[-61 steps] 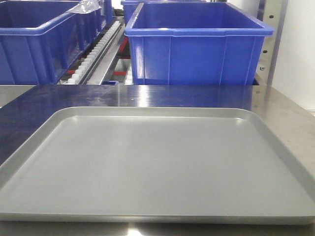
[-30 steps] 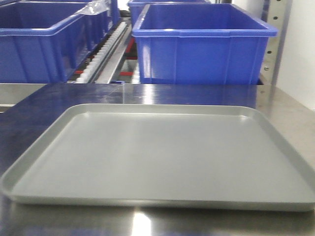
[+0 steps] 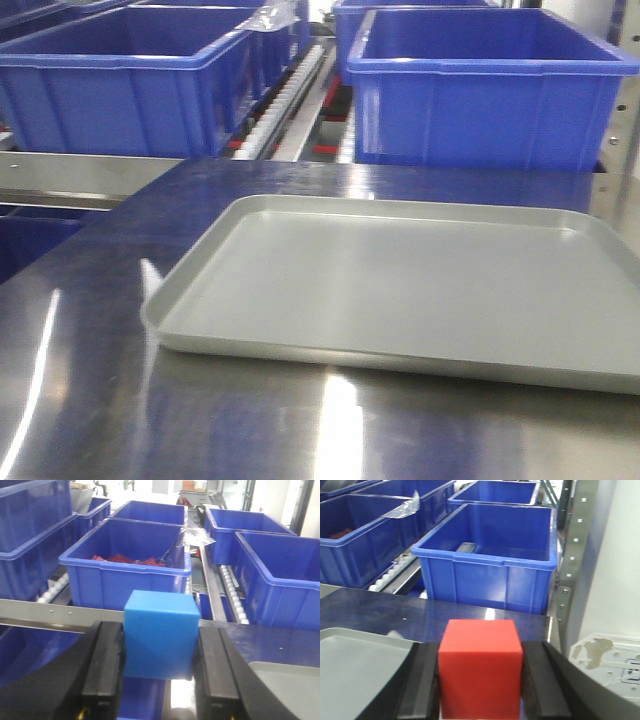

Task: Sort and place red and blue blocks on shelf
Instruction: 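Turn the base away from the table holding both cubes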

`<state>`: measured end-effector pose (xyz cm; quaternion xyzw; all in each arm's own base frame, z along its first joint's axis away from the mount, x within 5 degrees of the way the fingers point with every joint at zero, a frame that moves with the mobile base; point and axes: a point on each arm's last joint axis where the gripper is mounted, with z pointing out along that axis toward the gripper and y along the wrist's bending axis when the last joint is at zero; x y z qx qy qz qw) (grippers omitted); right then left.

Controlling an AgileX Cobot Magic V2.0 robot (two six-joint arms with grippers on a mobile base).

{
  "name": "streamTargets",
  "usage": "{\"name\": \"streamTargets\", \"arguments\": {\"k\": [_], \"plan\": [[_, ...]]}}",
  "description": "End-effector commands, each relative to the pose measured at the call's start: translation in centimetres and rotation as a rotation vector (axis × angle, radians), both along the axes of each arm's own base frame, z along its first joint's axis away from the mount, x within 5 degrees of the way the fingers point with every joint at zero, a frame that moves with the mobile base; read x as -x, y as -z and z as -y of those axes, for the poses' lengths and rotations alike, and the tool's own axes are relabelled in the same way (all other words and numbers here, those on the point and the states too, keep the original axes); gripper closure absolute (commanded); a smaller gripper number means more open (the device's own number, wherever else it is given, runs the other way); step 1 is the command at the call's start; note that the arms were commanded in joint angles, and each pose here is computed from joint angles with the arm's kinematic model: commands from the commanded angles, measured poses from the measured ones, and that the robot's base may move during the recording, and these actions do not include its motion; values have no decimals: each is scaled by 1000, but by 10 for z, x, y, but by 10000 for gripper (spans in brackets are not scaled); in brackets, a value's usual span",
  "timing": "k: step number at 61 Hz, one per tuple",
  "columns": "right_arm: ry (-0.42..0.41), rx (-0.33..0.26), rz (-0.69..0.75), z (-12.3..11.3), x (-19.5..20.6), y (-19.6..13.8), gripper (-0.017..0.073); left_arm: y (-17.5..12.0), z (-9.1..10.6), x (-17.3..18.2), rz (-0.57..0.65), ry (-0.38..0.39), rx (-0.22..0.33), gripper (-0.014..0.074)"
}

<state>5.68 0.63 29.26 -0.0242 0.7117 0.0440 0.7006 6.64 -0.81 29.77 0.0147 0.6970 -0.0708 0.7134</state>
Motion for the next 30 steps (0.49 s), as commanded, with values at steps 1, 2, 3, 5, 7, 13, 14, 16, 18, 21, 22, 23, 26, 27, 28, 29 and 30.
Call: {"name": "streamTargets", "arguments": {"k": [1,2,3,5,7,13,14,16,18,21,22,23,26,27,28,29,30], "plan": [[12,-8,99,1,1,-16,482,-17,0,1,118,4,15,471],[12,-8,99,1,1,-16,482,-17,0,1,118,4,15,471],[12,-8,99,1,1,-16,482,-17,0,1,118,4,15,471],[12,-8,99,1,1,-16,482,-17,0,1,118,4,15,471],[12,-8,99,1,1,-16,482,-17,0,1,118,4,15,471],[12,-8,99,1,1,-16,482,-17,0,1,118,4,15,471],[12,-8,99,1,1,-16,482,-17,0,1,118,4,15,471],[12,-8,99,1,1,-16,482,-17,0,1,118,4,15,471],[12,-8,99,1,1,-16,482,-17,0,1,118,4,15,471],[12,-8,99,1,1,-16,482,-17,0,1,118,4,15,471],[12,-8,99,1,1,-16,482,-17,0,1,118,4,15,471],[12,-8,99,1,1,-16,482,-17,0,1,118,4,15,471],[12,-8,99,1,1,-16,482,-17,0,1,118,4,15,471],[12,-8,99,1,1,-16,482,-17,0,1,118,4,15,471],[12,-8,99,1,1,-16,482,-17,0,1,118,4,15,471],[12,-8,99,1,1,-16,482,-17,0,1,118,4,15,471],[12,-8,99,1,1,-16,482,-17,0,1,118,4,15,471]]}}
